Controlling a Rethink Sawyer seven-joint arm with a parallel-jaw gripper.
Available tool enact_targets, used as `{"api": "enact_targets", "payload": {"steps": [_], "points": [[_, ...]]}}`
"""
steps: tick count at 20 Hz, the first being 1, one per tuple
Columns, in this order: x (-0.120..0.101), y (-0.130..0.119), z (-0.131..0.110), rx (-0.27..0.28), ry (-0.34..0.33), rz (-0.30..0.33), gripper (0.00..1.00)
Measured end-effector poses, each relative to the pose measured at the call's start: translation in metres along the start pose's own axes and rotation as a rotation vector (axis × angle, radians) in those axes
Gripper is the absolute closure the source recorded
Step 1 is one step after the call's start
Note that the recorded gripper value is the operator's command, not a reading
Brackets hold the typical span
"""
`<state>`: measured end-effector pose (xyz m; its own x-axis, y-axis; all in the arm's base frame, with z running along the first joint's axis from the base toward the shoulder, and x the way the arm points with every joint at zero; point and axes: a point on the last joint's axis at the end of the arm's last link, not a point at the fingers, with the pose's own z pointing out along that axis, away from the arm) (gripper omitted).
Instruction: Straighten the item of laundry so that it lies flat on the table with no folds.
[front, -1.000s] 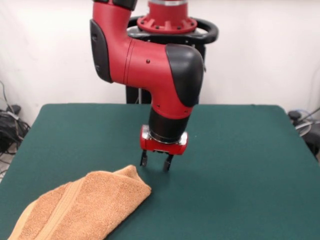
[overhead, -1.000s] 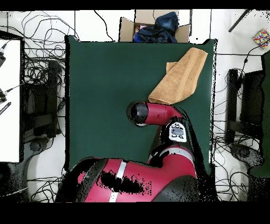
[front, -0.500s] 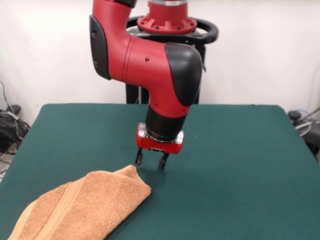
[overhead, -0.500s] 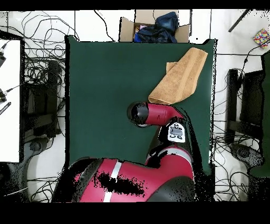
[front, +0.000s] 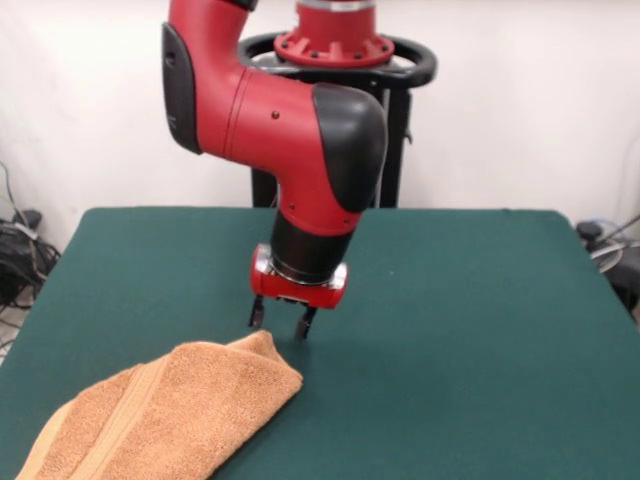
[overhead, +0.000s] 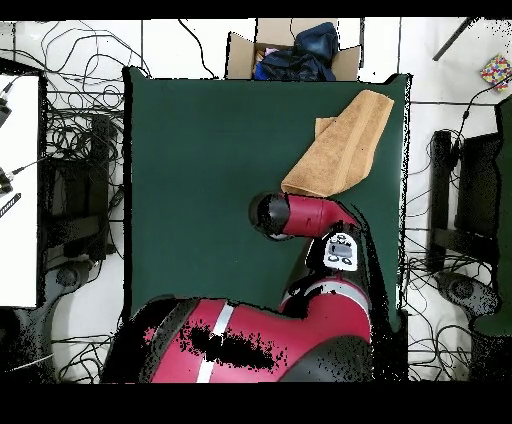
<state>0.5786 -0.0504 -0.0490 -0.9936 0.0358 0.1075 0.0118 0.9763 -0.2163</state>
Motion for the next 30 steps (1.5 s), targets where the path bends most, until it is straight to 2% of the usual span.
{"api": "enact_targets", "payload": {"steps": [5, 26, 27, 30], "points": [[-0.005, -0.011, 0.01, 0.011, 0.001, 0.011, 0.0], [-0.009, -0.018, 0.012, -0.006, 0.029, 0.029, 0.0], [-0.011, -0.018, 0.012, -0.019, 0.037, 0.034, 1.0], [-0.011, -0.015, 0.014, -0.031, 0.044, 0.036, 1.0]]}}
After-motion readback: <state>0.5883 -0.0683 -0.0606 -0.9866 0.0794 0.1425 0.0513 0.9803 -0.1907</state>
